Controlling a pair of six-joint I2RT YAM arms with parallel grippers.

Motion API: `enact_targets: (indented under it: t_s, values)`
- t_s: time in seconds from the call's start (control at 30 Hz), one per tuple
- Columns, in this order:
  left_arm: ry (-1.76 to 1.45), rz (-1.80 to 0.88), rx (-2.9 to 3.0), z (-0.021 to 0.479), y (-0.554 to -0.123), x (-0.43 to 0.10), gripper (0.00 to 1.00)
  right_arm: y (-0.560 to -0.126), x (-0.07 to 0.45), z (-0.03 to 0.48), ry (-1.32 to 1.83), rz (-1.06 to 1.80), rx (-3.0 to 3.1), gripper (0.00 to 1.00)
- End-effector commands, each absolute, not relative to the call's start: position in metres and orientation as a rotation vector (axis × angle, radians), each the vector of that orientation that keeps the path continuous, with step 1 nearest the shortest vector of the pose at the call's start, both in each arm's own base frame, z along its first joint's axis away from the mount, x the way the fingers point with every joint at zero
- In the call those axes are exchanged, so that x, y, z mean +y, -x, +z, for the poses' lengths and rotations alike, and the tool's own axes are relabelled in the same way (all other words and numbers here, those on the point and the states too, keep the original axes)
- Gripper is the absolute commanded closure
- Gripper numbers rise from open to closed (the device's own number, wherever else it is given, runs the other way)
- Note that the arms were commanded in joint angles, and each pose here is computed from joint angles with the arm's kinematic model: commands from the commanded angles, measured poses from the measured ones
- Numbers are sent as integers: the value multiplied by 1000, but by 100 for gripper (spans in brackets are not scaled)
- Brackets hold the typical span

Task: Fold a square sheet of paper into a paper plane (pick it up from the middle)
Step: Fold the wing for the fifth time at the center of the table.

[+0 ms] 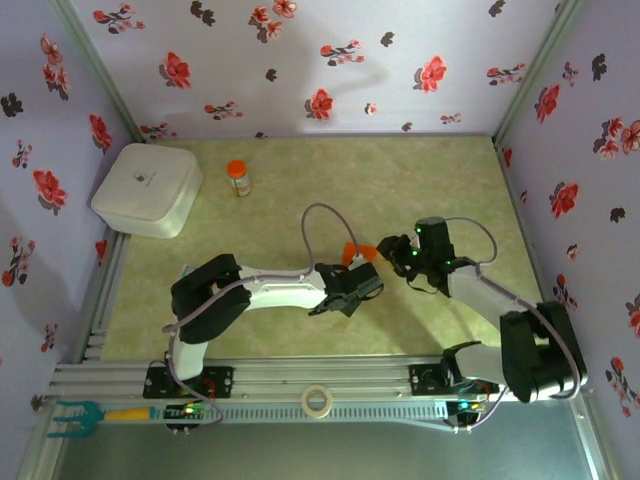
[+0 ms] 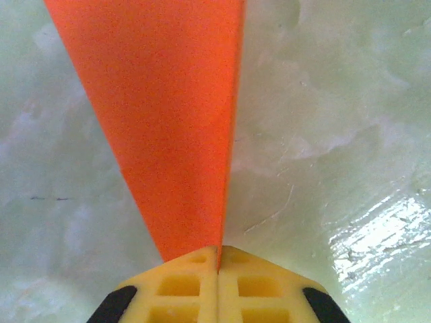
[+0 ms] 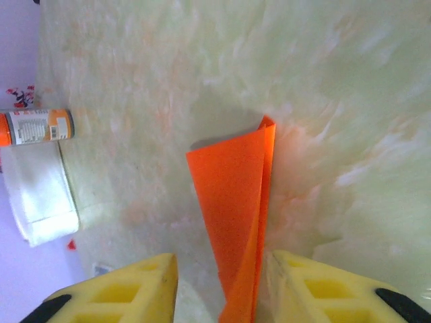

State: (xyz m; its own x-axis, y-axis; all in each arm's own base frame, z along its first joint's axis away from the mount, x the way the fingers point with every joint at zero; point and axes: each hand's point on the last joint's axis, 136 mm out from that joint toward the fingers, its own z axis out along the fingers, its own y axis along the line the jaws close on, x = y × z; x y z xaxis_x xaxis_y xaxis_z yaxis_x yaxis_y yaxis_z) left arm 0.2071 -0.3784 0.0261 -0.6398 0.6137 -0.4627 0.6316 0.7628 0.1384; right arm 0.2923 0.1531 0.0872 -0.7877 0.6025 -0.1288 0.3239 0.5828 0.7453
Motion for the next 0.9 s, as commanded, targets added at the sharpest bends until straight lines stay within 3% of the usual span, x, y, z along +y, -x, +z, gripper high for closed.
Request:
enact_targets:
  t_s: [0.0, 0.53, 0.87]
  values:
    - [-850, -222, 2502, 33, -210, -384, 97, -282, 130, 81, -745, 867, 2493, 58]
    - [-782, -631, 2518, 25, -202, -395, 97, -285, 140, 86, -707, 969, 2451, 57]
    - [-682, -935, 2565, 18, -198, -390, 97, -278, 154, 87, -527, 1053, 2399, 65]
